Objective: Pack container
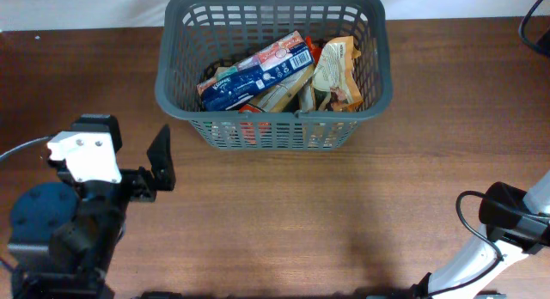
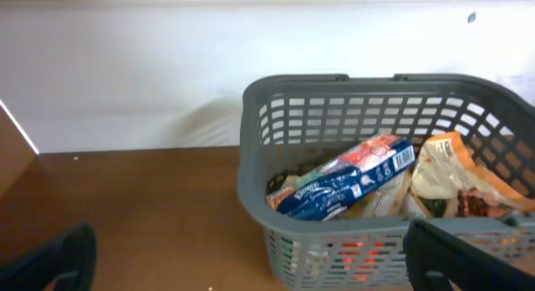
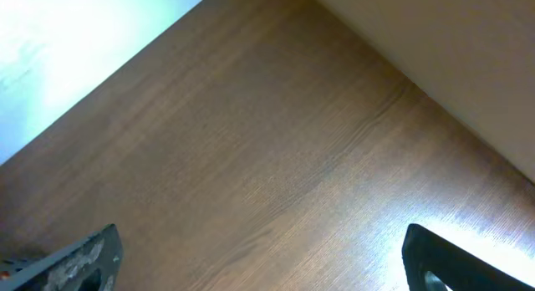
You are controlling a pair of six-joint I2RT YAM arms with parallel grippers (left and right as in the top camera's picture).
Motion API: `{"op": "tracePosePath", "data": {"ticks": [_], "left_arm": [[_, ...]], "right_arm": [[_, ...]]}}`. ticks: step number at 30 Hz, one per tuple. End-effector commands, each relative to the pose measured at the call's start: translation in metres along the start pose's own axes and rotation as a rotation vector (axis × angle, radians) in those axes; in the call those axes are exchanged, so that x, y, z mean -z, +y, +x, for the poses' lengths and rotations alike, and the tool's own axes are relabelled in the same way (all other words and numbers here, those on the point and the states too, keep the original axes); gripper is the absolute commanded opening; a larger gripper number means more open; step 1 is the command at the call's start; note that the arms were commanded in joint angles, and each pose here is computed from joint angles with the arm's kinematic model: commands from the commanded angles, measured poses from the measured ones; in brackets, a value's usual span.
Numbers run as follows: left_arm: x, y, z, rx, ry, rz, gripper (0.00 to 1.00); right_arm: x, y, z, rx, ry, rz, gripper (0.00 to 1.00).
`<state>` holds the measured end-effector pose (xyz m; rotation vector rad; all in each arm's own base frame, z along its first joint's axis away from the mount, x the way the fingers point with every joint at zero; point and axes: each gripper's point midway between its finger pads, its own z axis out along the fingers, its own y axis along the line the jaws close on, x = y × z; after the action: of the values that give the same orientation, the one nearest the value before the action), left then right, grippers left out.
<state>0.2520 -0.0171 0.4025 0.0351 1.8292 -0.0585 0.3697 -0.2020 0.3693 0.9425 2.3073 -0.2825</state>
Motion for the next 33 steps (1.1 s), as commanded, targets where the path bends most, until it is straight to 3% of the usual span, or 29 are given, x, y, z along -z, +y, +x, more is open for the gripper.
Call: {"op": "tracePosePath", "data": {"ticks": [1, 16, 21, 33], "left_arm": [[-0.008, 0.004, 0.004, 0.013, -0.043, -0.019, 0.99], [-0.045, 0.016, 0.031, 0.035, -0.256, -0.051, 0.99], [-0.042, 0.022, 0.045, 0.11, -0.313, -0.074, 0.99], [-0.022, 0.038, 0.083, 0.117, -0.361, -0.134, 0.99]], "right_arm": [[0.005, -0.006, 0.0, -0.007, -0.009, 0.017, 0.99], [0.005, -0.006, 0.0, -0.007, -0.009, 0.017, 0.99], [0.005, -0.006, 0.0, -0.007, -0.009, 0.017, 0.98], [0.005, -0.006, 0.0, -0.007, -0.009, 0.017, 0.99]]}}
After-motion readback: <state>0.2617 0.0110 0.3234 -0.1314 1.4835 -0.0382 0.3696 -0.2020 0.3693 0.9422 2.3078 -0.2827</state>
